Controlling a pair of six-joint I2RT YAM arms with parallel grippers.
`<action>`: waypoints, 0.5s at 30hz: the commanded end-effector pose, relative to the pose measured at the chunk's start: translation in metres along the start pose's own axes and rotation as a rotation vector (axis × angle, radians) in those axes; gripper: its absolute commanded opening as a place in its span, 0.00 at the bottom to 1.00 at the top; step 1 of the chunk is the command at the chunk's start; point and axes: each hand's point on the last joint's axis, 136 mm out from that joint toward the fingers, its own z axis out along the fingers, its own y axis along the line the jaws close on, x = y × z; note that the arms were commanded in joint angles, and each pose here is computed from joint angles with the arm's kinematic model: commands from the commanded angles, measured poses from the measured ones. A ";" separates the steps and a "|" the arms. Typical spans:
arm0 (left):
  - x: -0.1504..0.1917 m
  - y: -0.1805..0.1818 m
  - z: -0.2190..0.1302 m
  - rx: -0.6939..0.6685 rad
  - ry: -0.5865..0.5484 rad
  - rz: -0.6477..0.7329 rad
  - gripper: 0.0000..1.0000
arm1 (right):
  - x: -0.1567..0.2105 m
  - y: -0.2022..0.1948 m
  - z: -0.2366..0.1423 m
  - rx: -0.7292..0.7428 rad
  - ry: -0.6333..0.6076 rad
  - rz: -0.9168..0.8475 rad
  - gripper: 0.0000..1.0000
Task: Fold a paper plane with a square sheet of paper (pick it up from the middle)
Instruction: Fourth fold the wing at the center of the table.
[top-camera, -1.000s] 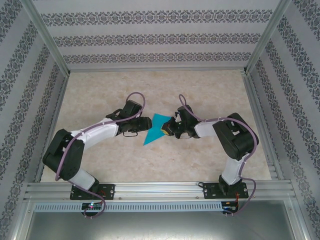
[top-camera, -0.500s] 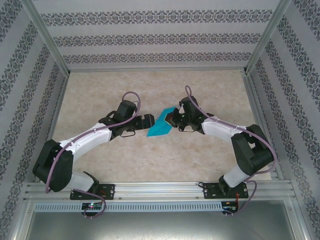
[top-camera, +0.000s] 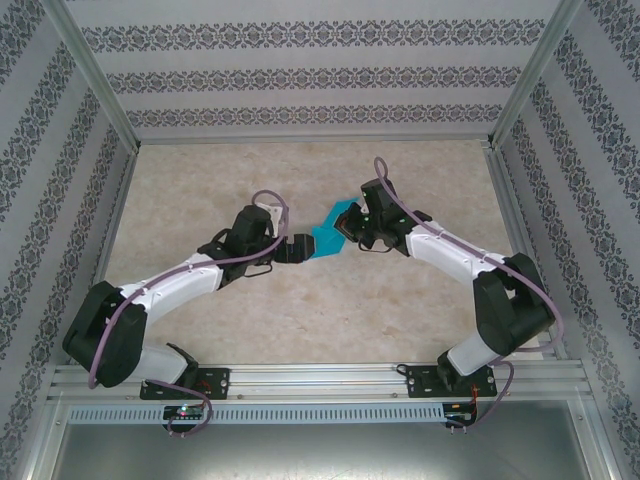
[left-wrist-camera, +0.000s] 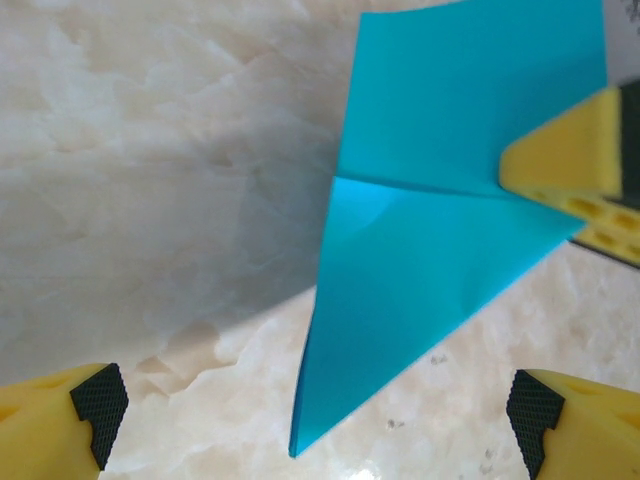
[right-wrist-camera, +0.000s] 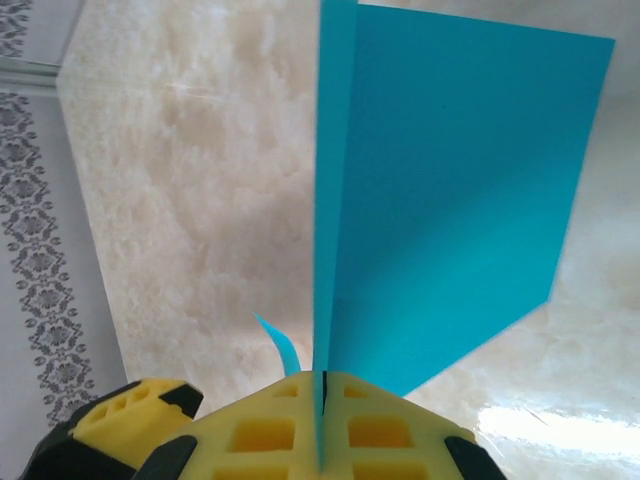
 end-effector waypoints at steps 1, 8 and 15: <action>-0.008 -0.014 0.004 0.027 -0.062 0.154 1.00 | 0.001 -0.024 0.014 0.072 0.013 0.097 0.02; 0.007 0.010 0.033 -0.130 0.005 0.274 0.97 | 0.004 -0.026 0.045 0.065 0.094 0.143 0.02; 0.013 -0.005 0.053 -0.079 -0.029 0.396 0.98 | 0.002 -0.039 0.049 0.094 0.099 0.229 0.01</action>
